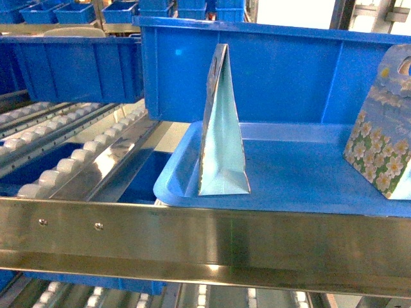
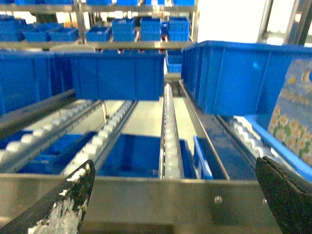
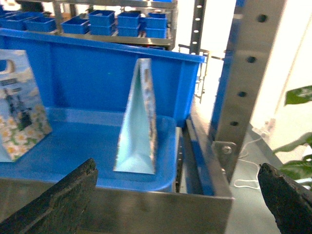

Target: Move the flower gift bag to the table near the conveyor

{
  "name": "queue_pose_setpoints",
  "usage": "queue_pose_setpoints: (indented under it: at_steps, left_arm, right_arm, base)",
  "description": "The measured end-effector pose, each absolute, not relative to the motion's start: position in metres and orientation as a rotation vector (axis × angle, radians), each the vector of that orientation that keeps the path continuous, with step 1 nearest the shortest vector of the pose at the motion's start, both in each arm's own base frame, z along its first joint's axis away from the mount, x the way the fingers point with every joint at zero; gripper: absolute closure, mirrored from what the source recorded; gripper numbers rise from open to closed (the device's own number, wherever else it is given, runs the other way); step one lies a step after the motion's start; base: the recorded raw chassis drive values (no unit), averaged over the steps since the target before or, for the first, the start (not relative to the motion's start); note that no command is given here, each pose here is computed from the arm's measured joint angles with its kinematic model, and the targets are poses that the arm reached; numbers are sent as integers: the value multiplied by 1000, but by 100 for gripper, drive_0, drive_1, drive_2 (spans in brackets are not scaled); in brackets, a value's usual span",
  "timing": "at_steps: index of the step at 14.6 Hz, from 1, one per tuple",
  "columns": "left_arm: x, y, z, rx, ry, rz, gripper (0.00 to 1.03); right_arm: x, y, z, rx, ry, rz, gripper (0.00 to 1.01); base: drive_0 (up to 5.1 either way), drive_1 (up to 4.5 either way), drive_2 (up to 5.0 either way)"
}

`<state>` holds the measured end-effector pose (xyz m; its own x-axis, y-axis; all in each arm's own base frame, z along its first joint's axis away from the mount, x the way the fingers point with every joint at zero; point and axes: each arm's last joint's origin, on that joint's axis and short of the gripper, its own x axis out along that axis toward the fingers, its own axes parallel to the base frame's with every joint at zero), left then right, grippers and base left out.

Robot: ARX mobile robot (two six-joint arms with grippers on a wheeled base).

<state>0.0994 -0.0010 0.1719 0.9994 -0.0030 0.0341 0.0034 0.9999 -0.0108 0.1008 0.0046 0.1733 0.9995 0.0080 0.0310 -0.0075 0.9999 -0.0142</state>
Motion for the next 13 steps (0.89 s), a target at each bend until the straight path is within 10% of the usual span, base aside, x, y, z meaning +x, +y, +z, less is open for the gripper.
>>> queue_pose_setpoints:
  at_steps: [1, 3, 13]
  left_arm:
    - [134, -11, 217, -2, -68, -67, 5]
    - [214, -45, 260, 38, 101, -80, 5]
    - [229, -50, 258, 92, 153, -94, 5]
  right_arm:
    - [130, 28, 224, -48, -78, 140, 3]
    - [218, 36, 268, -130, 47, 149, 3]
    - [229, 32, 259, -159, 152, 56, 3]
  base:
    - [0, 0, 0]
    - [0, 0, 0]
    - [0, 0, 0]
